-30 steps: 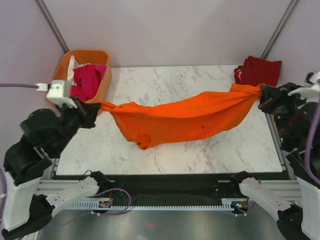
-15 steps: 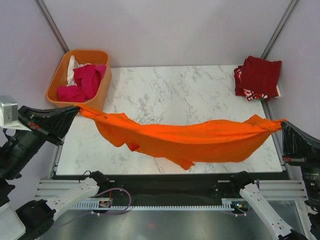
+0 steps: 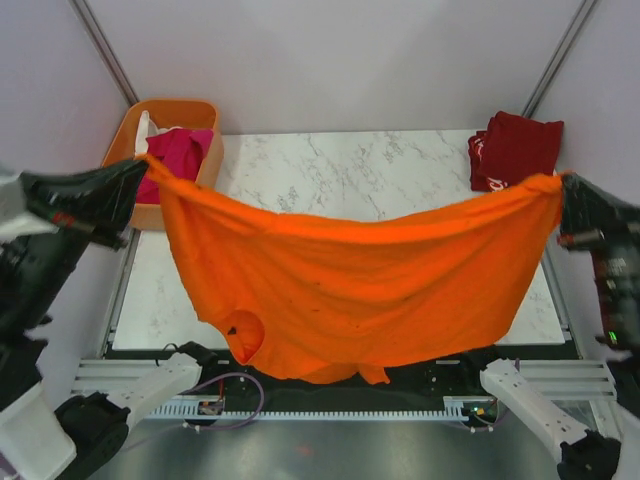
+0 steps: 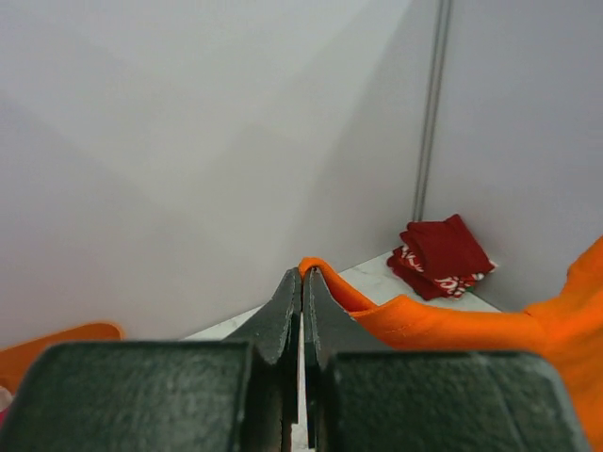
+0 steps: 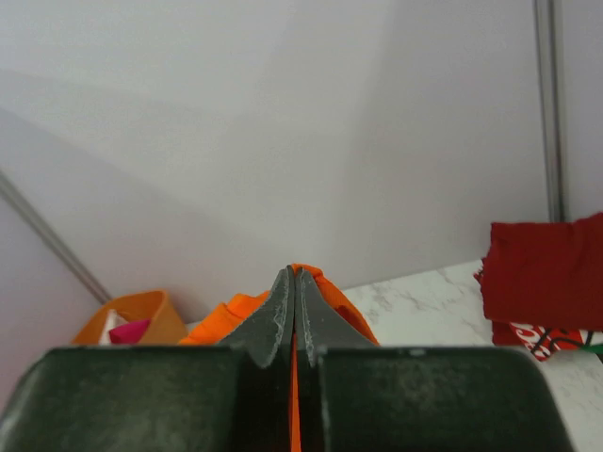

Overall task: Fold and stack the t-shirts
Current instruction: Flatten the tshirt out

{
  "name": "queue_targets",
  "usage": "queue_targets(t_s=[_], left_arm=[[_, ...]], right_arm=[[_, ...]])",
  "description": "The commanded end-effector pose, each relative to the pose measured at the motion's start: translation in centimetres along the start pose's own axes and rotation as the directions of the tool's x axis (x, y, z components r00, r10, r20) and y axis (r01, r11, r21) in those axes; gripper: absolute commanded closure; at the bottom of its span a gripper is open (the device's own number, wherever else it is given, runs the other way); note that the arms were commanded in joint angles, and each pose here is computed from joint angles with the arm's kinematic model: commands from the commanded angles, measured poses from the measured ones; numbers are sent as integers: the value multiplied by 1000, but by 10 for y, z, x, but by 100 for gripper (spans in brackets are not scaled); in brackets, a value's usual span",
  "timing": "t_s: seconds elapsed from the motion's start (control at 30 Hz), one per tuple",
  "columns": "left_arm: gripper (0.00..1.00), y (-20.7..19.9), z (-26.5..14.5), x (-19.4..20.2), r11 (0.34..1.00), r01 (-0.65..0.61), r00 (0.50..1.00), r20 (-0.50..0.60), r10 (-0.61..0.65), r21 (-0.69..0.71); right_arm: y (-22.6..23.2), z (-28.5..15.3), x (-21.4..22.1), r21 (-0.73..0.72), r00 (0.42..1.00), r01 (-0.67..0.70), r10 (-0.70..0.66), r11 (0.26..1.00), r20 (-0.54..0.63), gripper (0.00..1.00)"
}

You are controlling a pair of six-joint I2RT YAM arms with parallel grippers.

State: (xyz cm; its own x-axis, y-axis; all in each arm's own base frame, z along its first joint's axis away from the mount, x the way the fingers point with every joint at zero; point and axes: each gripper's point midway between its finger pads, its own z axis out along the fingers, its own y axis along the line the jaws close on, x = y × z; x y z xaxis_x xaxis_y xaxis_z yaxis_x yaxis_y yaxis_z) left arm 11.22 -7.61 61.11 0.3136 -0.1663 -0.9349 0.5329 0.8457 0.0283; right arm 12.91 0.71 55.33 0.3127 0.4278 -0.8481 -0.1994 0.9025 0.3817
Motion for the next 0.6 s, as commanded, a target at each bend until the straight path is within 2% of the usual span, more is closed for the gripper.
queue_targets(t_s=[0.0,0.07,0.1,0.13,0.17,0.2,0.23,0.27,0.3,0.33,0.37,0.4,0.43,0.47,0.57], left_arm=[[98,42,113,80,985,-127,967,-235,97,-113],[98,75,148,116,961,-197,933,-339,121,-197],[98,93,182,174,958,-207,884,-458,96,-199],[98,110,195,204,952,-212,856,-513,72,-221],[97,139,205,224,935,-222,837,-546,38,-276],[91,164,223,320,930,-202,719,-691,-73,-308],[84,177,224,357,925,-192,656,-743,-128,-329],[67,189,231,375,905,-156,639,-739,-213,-396],[50,187,219,409,897,-136,554,-783,-283,-421],[38,183,216,439,900,-96,496,-805,-327,-425],[18,175,201,463,900,-82,428,-830,-357,-429],[15,173,192,472,881,-86,406,-824,-395,-464],[13,174,195,454,878,-76,462,-797,-389,-472],[0,170,178,470,876,-86,419,-815,-400,-474],[0,167,162,440,867,-102,459,-796,-394,-488]], right_arm=[[-41,80,94,297,954,178,-91,938,-284,100],[-59,114,155,373,896,297,-120,879,-428,100],[-66,123,174,411,887,299,-92,861,-452,100],[-92,137,219,449,836,369,-80,814,-543,100],[-109,143,243,483,818,376,-39,790,-573,96],[-126,147,269,505,792,370,20,780,-610,71],[-157,148,316,524,718,386,109,759,-687,38],[-167,144,336,536,684,403,144,742,-715,3],[-175,141,350,537,662,424,156,729,-733,2],[-182,131,361,543,641,443,171,714,-748,2],[-181,133,362,540,659,424,162,727,-734,2],[-181,121,359,533,667,418,150,736,-729,2],[-179,119,354,524,681,411,132,746,-721,2],[-177,119,349,519,694,400,120,755,-710,2],[-167,111,337,486,699,381,99,787,-709,2]])
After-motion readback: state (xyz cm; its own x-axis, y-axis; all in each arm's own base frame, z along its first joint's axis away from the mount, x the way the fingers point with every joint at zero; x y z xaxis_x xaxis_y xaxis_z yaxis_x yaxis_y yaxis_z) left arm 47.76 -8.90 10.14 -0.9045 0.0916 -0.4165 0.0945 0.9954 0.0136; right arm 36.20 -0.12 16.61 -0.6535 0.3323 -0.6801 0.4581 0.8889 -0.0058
